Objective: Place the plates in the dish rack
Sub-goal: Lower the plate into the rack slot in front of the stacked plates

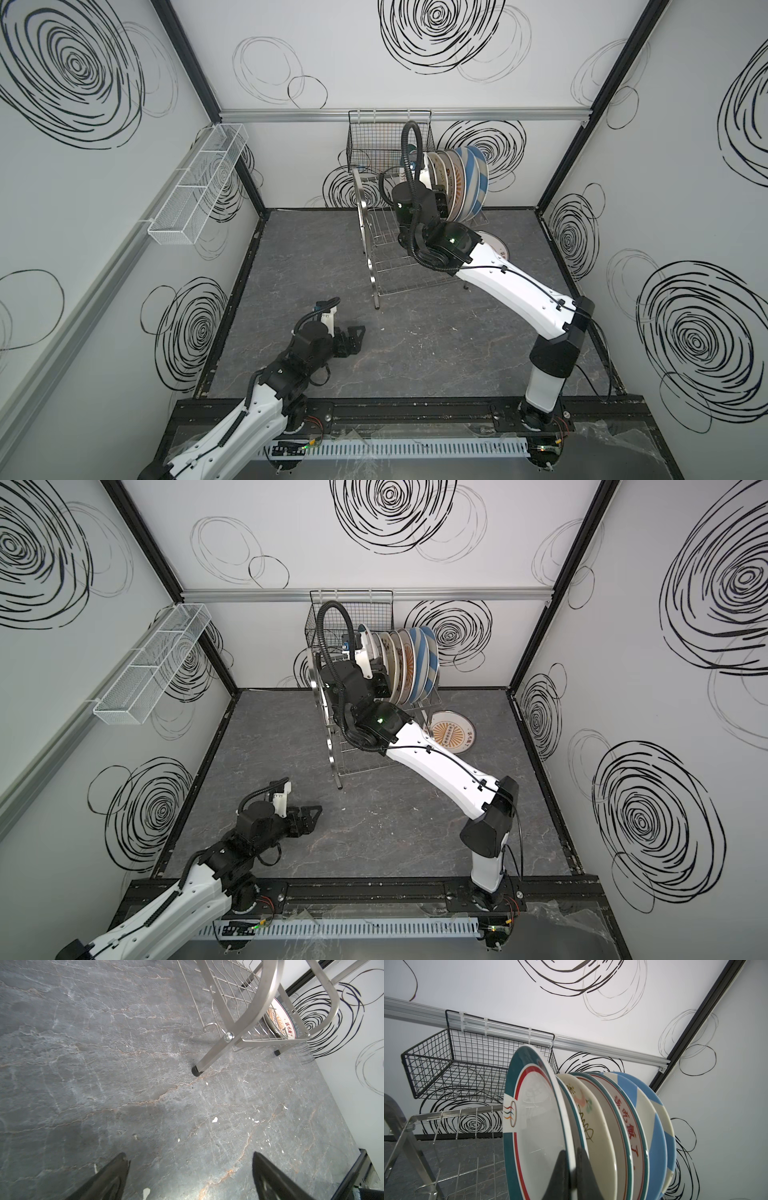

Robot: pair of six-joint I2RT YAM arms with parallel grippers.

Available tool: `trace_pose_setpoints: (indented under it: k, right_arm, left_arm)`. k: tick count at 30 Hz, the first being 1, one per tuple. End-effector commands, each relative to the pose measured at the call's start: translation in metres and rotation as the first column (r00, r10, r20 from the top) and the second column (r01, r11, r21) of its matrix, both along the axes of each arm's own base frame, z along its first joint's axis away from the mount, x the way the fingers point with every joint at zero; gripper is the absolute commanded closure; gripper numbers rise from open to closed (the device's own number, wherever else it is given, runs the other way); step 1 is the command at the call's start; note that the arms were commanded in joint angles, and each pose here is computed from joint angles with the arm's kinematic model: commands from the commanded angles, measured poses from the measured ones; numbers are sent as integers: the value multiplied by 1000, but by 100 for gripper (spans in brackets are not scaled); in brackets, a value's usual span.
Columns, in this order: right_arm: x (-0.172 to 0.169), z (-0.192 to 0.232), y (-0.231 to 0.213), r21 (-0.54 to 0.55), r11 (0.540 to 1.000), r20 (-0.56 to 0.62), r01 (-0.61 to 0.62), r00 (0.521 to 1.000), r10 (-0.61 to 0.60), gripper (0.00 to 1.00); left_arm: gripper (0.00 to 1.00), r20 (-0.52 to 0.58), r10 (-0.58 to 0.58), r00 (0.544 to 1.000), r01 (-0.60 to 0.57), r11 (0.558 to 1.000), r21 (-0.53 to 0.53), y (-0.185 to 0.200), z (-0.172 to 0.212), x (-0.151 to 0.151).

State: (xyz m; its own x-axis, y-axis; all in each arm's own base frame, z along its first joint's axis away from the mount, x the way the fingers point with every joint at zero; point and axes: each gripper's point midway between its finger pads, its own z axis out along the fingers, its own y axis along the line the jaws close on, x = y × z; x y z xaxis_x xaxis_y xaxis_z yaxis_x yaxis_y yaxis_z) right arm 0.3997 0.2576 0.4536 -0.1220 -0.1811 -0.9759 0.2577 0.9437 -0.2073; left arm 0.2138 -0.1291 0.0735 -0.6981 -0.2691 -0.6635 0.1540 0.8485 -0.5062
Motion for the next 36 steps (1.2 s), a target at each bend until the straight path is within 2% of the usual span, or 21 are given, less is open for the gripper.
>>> trace_pose_setpoints:
  k: [1,22,25,31,36]
  right_arm:
    - [-5,22,-11,80,997,45,4,999,-7,100]
    - [11,-11,-5,87,996,-24,-32,999,34,99]
    - [9,-9,-3,83,996,-24,-38,999,40,88]
    - [3,1,0,88,994,-10,-63,998,64,80]
    - [-7,19,10,88,989,4,-123,992,123,68]
  left_arm:
    - [4,36,-18,999,19,1000,-7,-4,5,3]
    - [4,36,-19,999,19,1000,-5,-4,5,2]
    - [4,34,-19,999,19,1000,-4,-4,4,2]
    - [4,33,-20,999,20,1000,-4,-4,4,2]
    - [4,31,-20,999,20,1000,-3,-4,4,2]
